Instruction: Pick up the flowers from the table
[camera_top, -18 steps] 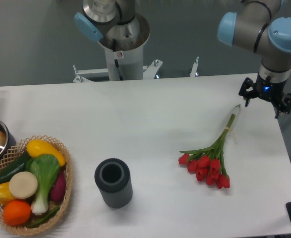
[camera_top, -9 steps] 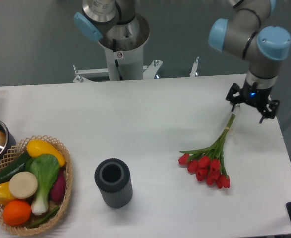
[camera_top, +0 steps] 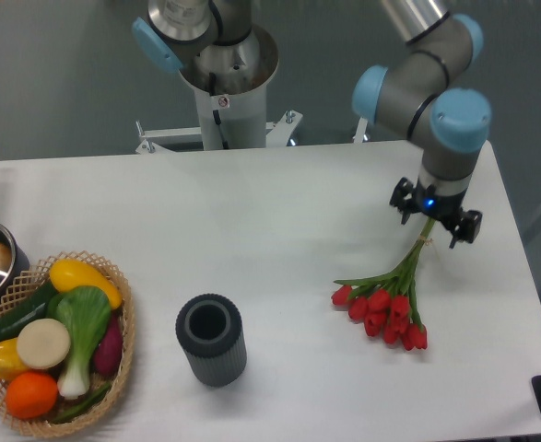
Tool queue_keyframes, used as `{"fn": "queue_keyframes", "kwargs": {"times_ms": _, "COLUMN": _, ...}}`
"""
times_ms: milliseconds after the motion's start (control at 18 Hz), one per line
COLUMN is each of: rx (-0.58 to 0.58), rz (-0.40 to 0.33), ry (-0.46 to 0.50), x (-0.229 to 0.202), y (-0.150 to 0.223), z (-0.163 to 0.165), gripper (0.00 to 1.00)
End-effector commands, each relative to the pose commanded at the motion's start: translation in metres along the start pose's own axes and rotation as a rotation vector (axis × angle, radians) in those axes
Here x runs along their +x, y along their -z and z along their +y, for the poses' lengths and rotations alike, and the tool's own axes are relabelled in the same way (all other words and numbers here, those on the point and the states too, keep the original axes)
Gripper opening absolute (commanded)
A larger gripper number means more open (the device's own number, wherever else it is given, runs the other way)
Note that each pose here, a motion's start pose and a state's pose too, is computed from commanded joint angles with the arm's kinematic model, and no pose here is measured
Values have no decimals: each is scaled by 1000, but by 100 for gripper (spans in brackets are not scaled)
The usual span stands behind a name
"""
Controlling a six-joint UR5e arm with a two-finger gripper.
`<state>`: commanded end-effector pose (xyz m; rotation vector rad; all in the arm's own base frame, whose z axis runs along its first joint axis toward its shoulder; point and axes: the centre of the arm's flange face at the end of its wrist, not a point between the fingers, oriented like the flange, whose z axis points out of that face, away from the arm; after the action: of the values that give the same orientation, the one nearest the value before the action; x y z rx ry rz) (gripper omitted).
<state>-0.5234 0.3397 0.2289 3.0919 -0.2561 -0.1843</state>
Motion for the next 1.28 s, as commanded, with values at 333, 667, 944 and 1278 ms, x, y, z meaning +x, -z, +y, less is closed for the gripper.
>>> {"fn": "queue_keyframes", "kwargs": {"times_ms": 333, "rx": 2, "rz": 4, "ry": 32, "x": -2, "y": -10, "z": -27, "gripper": 100}}
{"fn": "queue_keyframes", "kwargs": {"times_ms": 667, "rx": 1, "rz": 8, "ry": 40, "x": 1, "y": -17, "z": -47, "gripper": 100}}
{"fn": "queue_keyframes", "kwargs": {"times_ms": 944, "rx": -4, "rz": 18, "ry": 17, "x": 1, "y": -25, "z": -57, "gripper": 87}}
{"fn": "queue_keyframes", "kwargs": {"times_ms": 1278, "rx": -74, "rz": -24, "ry": 22, "x": 5, "y": -13, "z": -65, "gripper": 0}}
